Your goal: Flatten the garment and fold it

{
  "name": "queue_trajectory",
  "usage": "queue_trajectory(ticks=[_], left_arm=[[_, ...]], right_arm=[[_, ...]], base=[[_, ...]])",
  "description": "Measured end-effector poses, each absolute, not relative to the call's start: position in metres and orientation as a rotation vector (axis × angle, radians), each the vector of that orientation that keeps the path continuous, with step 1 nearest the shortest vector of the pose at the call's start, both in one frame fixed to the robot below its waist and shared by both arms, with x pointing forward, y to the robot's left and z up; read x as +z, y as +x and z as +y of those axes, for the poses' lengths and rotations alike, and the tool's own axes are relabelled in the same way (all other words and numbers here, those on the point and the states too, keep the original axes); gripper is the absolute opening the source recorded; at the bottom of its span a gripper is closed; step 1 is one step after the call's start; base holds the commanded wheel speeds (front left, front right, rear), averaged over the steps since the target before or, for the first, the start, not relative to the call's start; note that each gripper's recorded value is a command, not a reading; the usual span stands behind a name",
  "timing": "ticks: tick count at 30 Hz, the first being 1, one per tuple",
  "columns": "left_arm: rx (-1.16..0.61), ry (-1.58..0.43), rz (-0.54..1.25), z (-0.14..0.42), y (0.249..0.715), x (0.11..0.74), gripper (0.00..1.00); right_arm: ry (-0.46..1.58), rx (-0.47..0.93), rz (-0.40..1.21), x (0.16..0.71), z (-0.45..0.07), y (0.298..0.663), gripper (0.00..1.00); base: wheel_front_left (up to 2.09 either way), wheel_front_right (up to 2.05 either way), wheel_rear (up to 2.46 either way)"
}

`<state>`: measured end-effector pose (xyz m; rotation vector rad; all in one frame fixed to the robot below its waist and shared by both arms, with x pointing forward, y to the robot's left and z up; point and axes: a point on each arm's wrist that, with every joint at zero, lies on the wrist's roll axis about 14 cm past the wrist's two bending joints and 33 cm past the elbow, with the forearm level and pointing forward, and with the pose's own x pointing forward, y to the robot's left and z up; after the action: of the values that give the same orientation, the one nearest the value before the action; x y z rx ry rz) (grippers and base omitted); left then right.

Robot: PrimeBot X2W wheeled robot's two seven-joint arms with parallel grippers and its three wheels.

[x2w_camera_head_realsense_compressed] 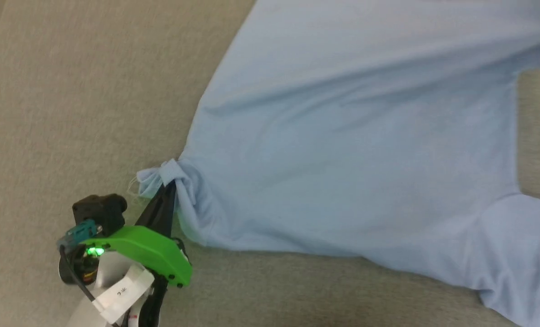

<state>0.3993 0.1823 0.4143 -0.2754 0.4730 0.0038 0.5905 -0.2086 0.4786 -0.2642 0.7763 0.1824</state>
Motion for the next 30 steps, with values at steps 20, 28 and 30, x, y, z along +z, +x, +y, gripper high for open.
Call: queue_trajectory(ticks=[20, 28, 30], left_arm=[[-0.172, -0.311, 0.395, 0.127, 0.400, 0.454, 0.00], [-0.163, -0.315, 0.410, 0.129, 0.397, 0.449, 0.00], [-0.164, -0.313, 0.406, 0.129, 0.396, 0.451, 0.00]], right_arm=[[0.065, 0.183, 1.086, 0.376, -0.222, 0.340, 0.00], [0.124, 0.179, 1.028, 0.375, -0.214, 0.341, 0.38], [0.144, 0.163, 0.940, 0.386, -0.215, 0.351, 1.00]], base=[[0.00, 0.00, 0.00], [0.00, 0.00, 0.00], [0.00, 0.00, 0.00]])
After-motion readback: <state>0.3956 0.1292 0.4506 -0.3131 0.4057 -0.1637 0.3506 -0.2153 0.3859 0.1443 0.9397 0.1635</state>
